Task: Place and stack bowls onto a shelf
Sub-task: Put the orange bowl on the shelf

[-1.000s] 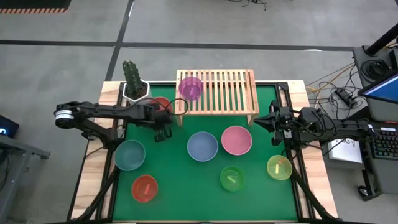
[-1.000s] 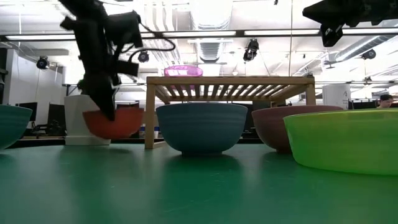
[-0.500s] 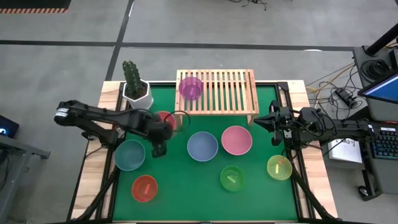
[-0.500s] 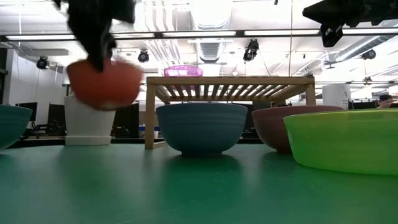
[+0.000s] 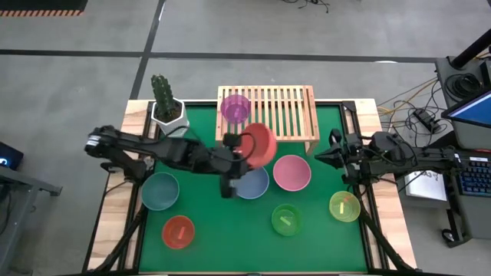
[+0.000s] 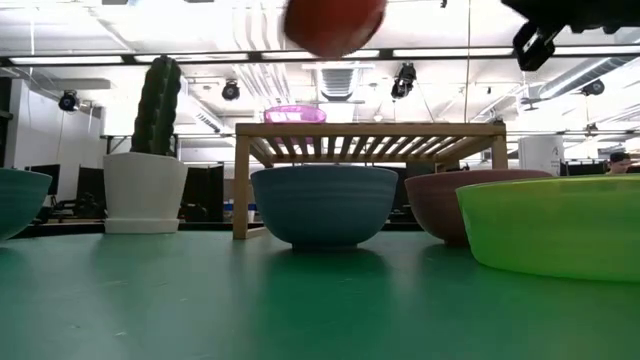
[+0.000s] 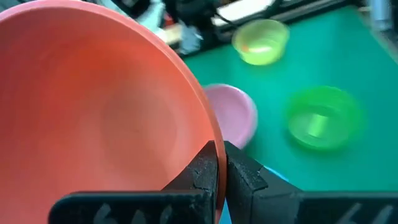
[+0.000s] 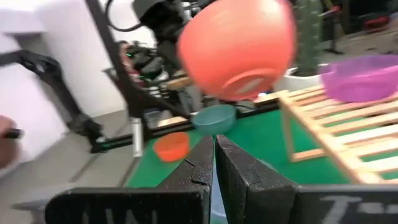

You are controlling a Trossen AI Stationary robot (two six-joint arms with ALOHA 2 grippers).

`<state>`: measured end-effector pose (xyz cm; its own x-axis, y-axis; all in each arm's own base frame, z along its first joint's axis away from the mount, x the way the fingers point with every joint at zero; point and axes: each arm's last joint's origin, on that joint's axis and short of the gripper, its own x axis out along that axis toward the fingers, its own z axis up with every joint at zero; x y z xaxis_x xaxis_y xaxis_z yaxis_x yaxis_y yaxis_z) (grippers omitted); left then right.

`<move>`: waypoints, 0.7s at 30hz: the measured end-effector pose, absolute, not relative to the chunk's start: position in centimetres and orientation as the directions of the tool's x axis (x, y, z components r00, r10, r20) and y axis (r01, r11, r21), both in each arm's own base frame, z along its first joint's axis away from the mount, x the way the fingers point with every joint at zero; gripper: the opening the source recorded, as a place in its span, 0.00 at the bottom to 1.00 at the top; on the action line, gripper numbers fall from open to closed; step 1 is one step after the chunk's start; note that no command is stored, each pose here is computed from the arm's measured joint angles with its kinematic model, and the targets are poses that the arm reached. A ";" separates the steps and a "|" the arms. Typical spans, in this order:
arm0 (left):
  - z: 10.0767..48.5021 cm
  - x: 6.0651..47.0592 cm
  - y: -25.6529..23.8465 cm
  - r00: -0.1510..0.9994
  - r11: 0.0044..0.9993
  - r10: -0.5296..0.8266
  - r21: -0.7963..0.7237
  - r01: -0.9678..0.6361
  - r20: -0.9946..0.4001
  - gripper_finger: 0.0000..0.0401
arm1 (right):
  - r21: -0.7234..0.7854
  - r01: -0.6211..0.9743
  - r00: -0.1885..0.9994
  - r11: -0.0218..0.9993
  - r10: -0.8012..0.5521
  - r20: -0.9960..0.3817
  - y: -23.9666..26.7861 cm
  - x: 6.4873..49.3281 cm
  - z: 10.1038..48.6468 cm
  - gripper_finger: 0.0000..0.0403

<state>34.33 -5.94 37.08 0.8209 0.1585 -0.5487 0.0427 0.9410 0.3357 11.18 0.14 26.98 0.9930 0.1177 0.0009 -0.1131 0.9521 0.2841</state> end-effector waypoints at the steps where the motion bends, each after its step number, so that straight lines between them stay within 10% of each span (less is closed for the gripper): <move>1: 37.2 35.2 -5.6 0.821 0.931 0.178 0.362 0.037 -0.543 0.00 | 0.291 -0.131 0.991 0.948 0.134 0.010 0.2 11.0 27.1 0.02; 21: 34.4 46.2 5.3 0.694 0.876 0.392 0.476 -0.081 -0.604 0.00 | 0.221 -0.359 0.931 0.907 0.333 0.146 1.9 7.9 27.8 0.02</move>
